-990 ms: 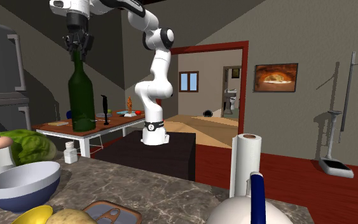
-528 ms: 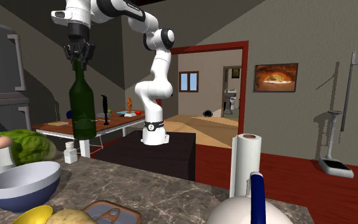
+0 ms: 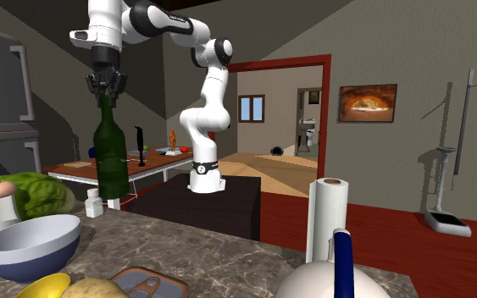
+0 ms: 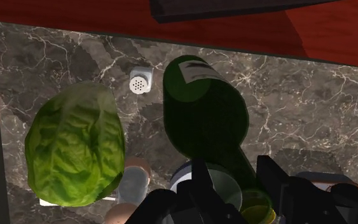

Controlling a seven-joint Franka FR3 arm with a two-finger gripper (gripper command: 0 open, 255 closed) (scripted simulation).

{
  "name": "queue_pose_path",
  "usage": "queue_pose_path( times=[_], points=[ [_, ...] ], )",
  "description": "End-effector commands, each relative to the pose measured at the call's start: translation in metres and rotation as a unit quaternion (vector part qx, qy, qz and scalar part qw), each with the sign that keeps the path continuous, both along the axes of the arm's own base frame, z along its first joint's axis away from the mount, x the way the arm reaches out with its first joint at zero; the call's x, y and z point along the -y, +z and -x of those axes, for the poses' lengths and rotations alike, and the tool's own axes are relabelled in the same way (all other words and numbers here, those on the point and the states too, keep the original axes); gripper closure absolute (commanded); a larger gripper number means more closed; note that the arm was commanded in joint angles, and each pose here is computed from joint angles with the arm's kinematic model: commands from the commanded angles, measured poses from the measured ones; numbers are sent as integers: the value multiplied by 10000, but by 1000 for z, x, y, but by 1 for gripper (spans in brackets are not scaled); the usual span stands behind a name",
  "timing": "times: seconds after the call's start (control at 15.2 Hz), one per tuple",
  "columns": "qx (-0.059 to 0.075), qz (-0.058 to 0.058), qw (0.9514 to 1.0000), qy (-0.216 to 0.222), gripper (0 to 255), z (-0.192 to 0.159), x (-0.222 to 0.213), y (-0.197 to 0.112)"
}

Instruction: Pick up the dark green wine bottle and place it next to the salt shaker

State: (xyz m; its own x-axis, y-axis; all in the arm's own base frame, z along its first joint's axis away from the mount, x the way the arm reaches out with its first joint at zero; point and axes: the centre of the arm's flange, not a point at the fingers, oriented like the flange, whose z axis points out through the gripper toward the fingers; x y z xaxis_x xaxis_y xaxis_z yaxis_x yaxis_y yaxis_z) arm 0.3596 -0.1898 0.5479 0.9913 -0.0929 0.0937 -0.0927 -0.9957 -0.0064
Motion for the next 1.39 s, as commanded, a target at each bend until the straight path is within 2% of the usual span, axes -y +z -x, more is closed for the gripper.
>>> queue_pose_path(
  times=[0.0,0.86,1.32],
  points=[
    [5,2,10000,0,255,0,0,-10],
    [5,2,10000,0,255,0,0,-79],
    [5,2,10000,0,255,0,0,-79]
  ],
)
